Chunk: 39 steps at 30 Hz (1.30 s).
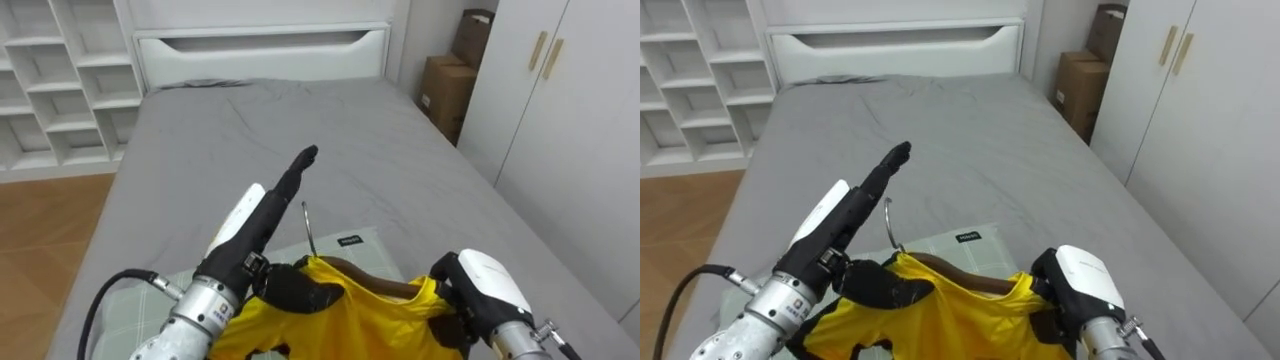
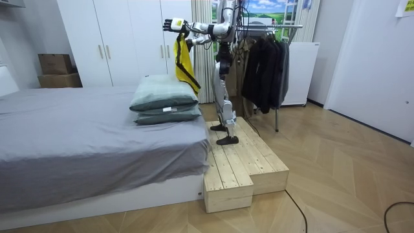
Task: Hang clothes
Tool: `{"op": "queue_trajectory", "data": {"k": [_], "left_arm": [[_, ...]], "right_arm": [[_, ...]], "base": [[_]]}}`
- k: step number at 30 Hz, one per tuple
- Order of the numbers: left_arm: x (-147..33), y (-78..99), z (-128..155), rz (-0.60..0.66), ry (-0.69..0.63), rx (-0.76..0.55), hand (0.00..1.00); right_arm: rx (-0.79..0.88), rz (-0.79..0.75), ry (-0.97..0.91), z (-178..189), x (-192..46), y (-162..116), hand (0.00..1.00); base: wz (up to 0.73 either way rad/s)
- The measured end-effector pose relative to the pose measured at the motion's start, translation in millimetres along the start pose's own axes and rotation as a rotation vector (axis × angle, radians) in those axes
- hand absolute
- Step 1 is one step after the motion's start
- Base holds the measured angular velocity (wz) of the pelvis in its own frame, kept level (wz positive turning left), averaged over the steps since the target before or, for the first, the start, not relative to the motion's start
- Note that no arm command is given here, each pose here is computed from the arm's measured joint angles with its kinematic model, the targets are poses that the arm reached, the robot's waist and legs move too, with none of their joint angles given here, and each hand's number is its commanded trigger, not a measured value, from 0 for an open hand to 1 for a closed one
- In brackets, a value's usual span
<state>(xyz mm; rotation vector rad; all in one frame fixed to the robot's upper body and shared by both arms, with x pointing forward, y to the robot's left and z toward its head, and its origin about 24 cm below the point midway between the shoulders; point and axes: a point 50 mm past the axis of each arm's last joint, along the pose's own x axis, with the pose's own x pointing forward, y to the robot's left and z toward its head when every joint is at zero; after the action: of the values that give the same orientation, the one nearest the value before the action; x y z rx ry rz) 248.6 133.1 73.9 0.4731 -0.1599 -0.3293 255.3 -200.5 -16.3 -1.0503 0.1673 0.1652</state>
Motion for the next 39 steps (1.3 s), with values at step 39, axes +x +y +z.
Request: {"op": "queue_trajectory", "data": {"k": [39], "left_arm": [[-72.6, 51.5, -97.6, 0.423, 0.457, -0.082, 0.0]], "right_arm": [[0.302, -0.285, 0.358, -80.5, -48.2, -27.7, 1.0]], "base": [[-0.01]]}}
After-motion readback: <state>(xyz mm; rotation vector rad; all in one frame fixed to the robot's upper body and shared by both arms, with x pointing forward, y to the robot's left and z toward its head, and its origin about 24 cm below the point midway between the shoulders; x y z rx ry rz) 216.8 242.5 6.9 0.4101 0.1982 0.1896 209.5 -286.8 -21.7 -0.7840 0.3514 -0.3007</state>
